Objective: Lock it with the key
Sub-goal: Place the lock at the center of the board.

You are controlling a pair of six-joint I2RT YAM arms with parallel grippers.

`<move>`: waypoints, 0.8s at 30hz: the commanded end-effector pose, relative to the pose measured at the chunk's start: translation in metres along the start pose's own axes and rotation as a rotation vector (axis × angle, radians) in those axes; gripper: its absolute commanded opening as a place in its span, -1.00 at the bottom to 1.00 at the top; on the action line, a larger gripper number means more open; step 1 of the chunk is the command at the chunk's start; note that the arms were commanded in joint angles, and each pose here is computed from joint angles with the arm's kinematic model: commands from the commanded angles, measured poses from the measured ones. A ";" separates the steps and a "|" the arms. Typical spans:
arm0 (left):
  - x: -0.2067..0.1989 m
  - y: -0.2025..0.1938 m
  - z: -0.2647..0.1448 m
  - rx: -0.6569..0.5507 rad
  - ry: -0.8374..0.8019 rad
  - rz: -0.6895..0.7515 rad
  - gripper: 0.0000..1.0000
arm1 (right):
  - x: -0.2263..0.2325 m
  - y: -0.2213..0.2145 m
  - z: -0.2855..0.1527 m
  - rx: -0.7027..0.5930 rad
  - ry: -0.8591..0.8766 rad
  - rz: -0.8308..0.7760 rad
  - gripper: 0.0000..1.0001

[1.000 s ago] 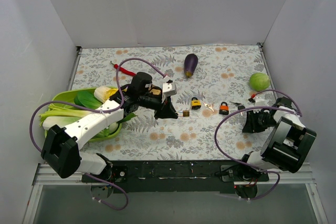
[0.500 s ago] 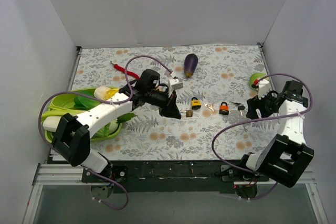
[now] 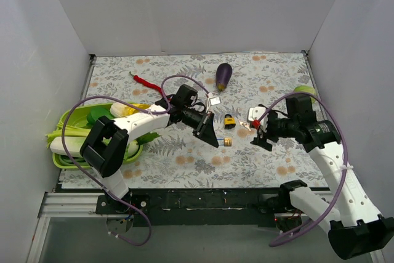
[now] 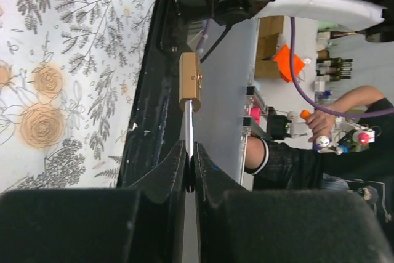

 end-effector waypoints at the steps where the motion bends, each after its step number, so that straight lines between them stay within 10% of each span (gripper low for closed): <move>1: -0.026 0.006 0.001 0.024 -0.117 -0.011 -1.00 | 0.004 0.028 0.012 -0.043 0.050 -0.116 0.72; 24: -0.018 0.015 0.015 -0.006 -0.029 -0.040 -1.00 | 0.036 0.052 0.069 0.124 0.263 -0.136 0.42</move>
Point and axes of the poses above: each gripper's point midway between its finger pads, its own z axis out along the fingers, its own x axis along the line the jaws close on, y = z × x, the point moved 5 cm from there along -z, back along the fingers, and after that the axes turned 5 degrees about -z, right-handed, at the moved point
